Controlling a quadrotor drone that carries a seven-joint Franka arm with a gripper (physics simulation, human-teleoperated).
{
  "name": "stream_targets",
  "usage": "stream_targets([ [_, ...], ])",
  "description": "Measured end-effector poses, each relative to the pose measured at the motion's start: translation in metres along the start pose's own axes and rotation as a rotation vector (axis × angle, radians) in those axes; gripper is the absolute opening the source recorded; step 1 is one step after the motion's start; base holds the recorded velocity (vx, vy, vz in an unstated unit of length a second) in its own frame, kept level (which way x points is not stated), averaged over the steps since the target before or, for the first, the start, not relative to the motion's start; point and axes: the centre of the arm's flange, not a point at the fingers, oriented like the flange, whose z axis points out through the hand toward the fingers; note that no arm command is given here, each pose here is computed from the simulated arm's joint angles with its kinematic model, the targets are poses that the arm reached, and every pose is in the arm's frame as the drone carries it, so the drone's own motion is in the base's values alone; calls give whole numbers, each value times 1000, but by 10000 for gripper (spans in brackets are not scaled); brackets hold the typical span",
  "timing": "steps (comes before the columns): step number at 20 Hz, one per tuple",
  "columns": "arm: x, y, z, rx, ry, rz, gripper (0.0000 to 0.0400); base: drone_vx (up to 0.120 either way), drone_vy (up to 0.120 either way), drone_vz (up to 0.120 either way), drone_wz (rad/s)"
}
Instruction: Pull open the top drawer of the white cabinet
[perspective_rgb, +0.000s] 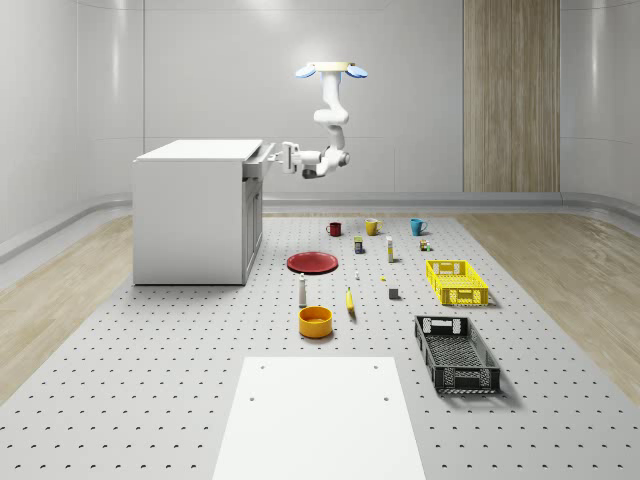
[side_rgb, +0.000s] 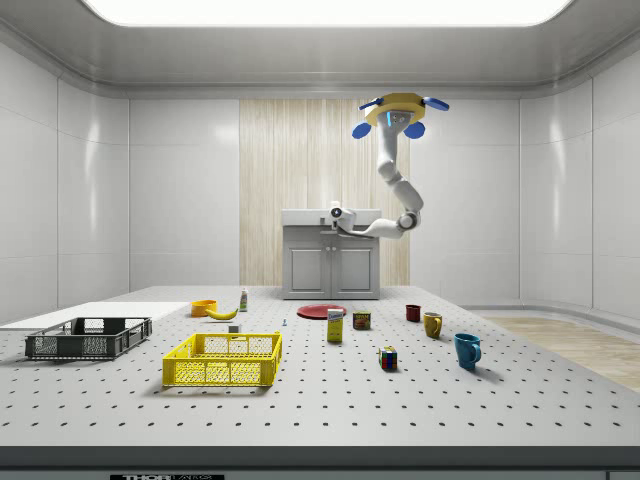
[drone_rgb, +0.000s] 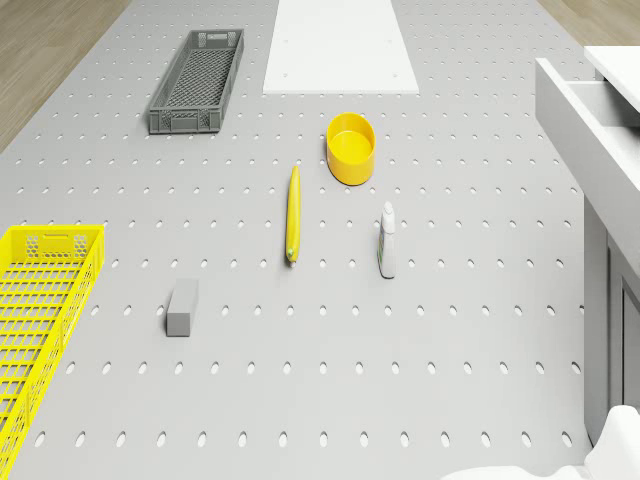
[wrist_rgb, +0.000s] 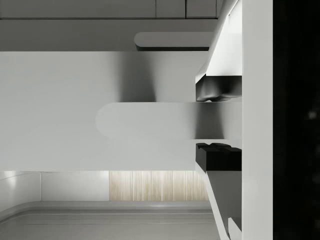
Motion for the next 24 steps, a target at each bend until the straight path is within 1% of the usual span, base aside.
stream_targets([
  [9,0,0,-47,4,-2,-2,107,0,0,0,0],
  [10,0,0,-52,4,-2,-2,122,0,0,0,0],
  [11,0,0,-56,4,-3,-2,163,0,0,0,0],
  [13,0,0,-63,4,-3,-3,219,0,0,0,0],
  [15,0,0,-68,4,-3,-3,253,0,0,0,0],
  [18,0,1,-73,4,-3,-3,280,0,0,0,0],
  [21,0,1,-75,4,-3,-3,293,0,0,0,0],
  [24,0,1,-76,4,-3,-3,299,0,93,0,0],
])
